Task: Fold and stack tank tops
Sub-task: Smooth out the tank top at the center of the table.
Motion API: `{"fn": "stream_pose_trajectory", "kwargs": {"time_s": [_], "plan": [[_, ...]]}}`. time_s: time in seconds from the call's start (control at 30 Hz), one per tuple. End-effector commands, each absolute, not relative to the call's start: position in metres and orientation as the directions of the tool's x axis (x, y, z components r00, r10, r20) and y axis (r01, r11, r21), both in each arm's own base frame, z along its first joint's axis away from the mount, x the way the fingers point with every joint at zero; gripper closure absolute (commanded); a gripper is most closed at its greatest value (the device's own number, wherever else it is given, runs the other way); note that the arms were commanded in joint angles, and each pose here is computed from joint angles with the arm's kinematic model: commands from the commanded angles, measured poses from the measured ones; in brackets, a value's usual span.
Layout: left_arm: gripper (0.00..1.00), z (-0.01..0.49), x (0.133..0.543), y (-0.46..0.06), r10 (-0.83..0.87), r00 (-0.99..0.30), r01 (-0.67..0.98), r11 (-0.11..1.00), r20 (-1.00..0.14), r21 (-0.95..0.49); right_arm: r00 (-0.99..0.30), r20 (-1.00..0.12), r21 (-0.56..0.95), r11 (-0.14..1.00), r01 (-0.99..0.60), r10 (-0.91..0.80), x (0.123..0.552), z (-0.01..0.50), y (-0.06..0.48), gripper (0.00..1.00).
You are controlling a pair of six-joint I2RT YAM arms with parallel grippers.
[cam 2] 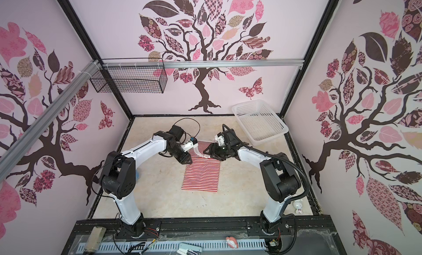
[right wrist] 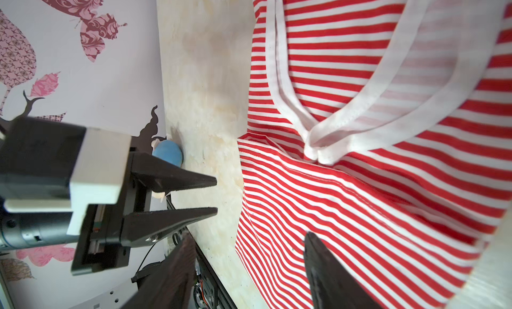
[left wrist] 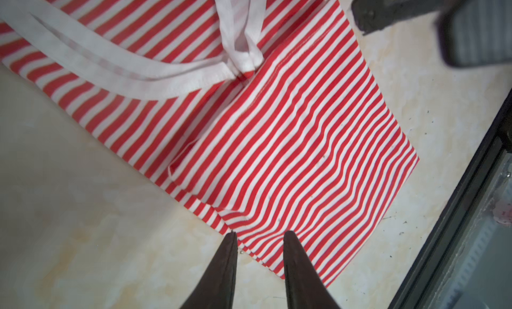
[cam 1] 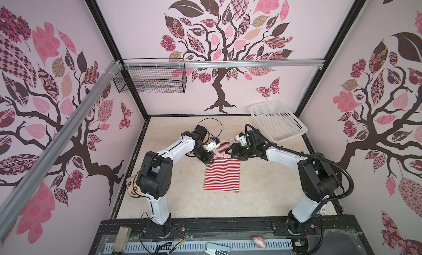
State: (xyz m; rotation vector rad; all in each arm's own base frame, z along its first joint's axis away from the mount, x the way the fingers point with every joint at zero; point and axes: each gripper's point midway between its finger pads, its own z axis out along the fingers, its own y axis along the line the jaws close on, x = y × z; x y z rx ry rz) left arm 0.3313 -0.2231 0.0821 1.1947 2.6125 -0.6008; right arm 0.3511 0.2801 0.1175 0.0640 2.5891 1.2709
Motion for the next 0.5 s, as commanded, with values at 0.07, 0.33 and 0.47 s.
{"fn": "stream_pose_trajectory", "kwargs": {"time_s": [0.07, 0.33, 0.47], "plan": [[0.64, 0.063, 0.345, -0.221, 0.669, -0.667, 0.745, 0.609, -0.327, -0.273, -0.967, -0.195, 0.716, 0.697, -0.027, 0.163, 0.340, 0.097, 0.255, 0.28], [0.61, 0.064, 0.361, -0.209, 0.594, -0.711, 0.702, 0.628, -0.376, -0.336, -0.964, -0.175, 0.686, 0.727, 0.026, 0.200, 0.337, 0.073, 0.231, 0.28], [0.61, 0.065, 0.364, -0.208, 0.579, -0.720, 0.693, 0.622, -0.381, -0.364, -0.969, -0.154, 0.690, 0.723, 0.034, 0.192, 0.338, 0.064, 0.233, 0.34]]}}
